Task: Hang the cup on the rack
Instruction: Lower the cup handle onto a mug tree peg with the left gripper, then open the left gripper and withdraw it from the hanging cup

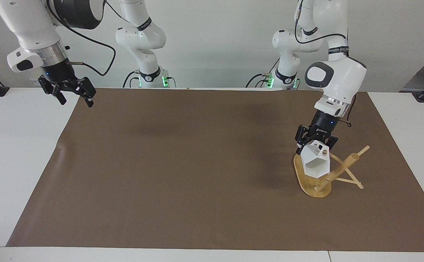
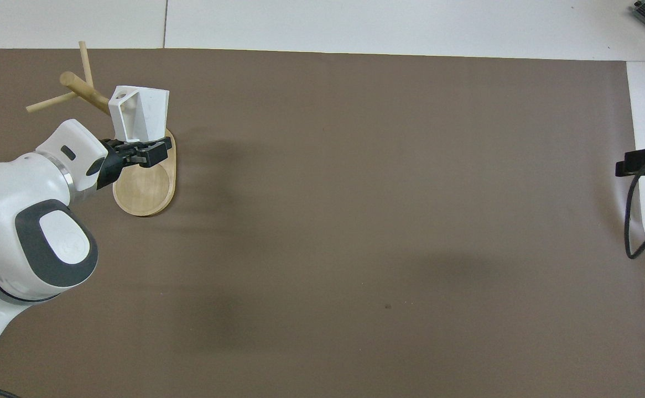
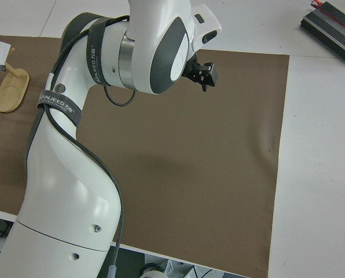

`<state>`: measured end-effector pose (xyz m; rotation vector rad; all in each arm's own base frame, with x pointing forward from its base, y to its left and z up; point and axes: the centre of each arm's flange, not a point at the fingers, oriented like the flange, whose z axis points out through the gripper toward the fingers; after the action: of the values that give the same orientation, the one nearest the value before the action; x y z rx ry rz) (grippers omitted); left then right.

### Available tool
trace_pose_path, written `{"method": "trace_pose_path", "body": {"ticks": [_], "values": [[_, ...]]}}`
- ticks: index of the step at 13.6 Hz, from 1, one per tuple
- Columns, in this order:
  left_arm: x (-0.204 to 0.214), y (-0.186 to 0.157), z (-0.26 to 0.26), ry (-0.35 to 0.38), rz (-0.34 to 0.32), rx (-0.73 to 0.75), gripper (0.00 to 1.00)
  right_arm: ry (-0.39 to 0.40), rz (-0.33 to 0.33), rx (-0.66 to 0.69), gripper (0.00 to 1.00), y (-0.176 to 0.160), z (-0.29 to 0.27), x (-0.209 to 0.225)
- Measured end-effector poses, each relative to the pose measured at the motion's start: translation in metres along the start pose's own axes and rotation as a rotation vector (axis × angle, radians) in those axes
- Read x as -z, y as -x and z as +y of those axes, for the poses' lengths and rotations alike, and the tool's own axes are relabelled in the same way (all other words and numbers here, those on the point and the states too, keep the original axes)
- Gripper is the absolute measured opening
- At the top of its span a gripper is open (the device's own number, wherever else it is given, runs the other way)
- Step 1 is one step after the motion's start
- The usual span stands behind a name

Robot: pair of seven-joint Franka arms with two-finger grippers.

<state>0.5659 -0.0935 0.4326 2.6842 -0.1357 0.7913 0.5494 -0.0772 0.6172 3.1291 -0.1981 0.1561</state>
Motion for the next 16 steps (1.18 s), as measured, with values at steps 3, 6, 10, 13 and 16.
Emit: {"method": "trace_pose_path", "body": {"ticks": [3, 6, 10, 13, 16], "values": [[-0.001, 0.0, -0.001, -0.001, -0.001, 0.038, 0.69, 0.0, 0.0, 0.0, 1.0, 0.0, 0.0, 0.0], [-0.001, 0.001, -0.004, -0.004, -0.002, 0.078, 0.69, 0.0, 0.0, 0.0, 1.0, 0.0, 0.0, 0.0], [0.0, 0.0, -0.013, -0.012, 0.0, 0.107, 0.69, 0.0, 0.0, 0.0, 1.0, 0.0, 0.0, 0.0], [0.003, -0.001, -0.028, -0.025, 0.003, 0.132, 0.69, 0.0, 0.0, 0.0, 1.0, 0.0, 0.0, 0.0], [0.003, 0.0, -0.028, -0.024, 0.0, 0.134, 0.69, 0.0, 0.0, 0.0, 1.0, 0.0, 0.0, 0.0]]}}
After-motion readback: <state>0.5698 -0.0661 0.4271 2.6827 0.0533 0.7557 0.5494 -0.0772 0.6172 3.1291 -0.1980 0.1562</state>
